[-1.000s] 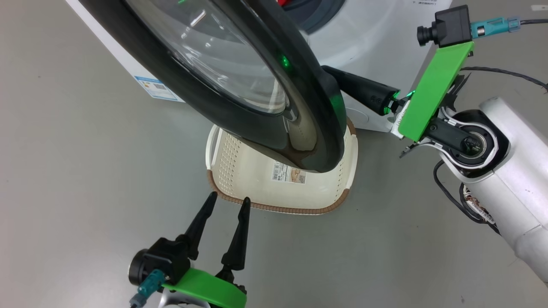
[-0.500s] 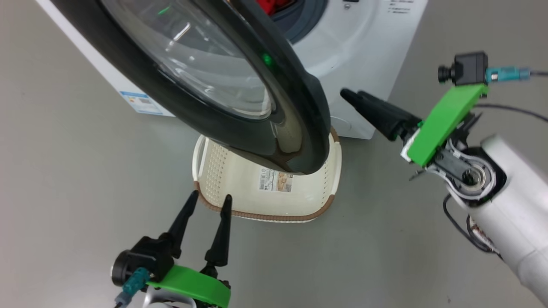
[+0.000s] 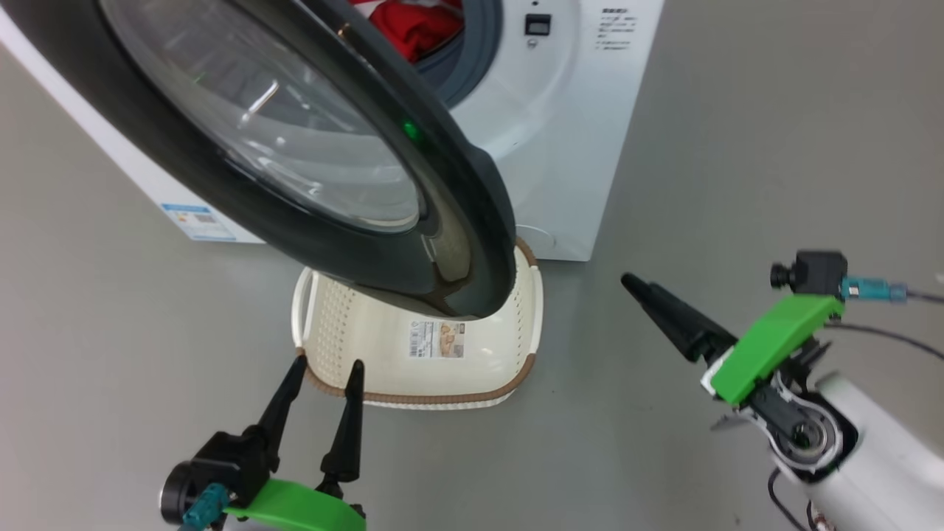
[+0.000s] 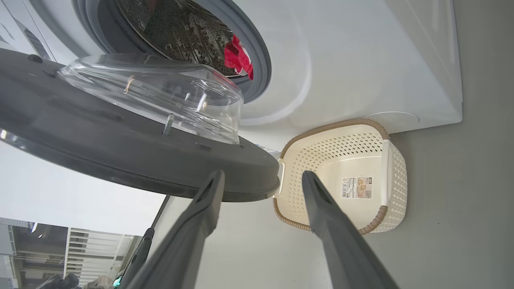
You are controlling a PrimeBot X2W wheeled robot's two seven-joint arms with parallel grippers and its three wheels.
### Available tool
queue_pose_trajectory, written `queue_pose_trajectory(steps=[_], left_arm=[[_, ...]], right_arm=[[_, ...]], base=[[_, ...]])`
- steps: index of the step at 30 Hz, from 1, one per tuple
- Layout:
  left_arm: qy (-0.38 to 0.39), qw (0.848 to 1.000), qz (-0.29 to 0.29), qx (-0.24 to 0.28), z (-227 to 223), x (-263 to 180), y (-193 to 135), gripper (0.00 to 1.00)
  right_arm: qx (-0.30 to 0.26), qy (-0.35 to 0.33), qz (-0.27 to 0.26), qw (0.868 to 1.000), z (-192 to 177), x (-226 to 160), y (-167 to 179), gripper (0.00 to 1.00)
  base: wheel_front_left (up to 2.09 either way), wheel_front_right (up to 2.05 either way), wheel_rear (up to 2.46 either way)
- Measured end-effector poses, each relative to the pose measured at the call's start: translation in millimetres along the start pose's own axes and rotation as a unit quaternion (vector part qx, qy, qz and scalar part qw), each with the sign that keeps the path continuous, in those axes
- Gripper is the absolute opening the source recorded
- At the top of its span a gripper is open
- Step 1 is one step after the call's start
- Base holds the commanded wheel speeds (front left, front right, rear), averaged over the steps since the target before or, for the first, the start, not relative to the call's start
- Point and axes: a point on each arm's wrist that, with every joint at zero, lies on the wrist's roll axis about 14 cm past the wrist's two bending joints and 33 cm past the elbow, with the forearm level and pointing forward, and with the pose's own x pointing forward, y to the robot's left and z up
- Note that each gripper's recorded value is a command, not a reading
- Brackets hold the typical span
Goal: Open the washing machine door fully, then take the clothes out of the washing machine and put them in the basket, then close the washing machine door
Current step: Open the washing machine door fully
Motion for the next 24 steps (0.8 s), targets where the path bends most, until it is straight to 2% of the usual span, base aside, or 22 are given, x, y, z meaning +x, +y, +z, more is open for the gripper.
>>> queue_pose_trajectory(steps=[6,11,16,24], left_arm=[[0.001,1.0,-0.003,-0.002,-1,-2,-2,1.0],[0.001,1.0,-0.003,-0.004,-2,-6,-3,1.0],[0.0,1.0,-0.009,-0.002,-1,-7,-6,1.0],[0.003,1.0,-0.008,-0.003,-3,-5,-4,1.0]], right_arm=[[0.006,-0.03,-0.039,0.999,-7,-28,-25,1.0],[-0.017,-0.06,-0.073,0.995,-12,-51,-44,1.0],[-0.05,-0.101,-0.091,0.989,-4,-68,-55,1.0],[-0.144,-0.098,-0.121,0.977,-2,-84,-74,1.0]], base=[[0.0,0.0,0.0],[0.0,0.0,0.0],[0.0,0.0,0.0],[0.0,0.0,0.0]])
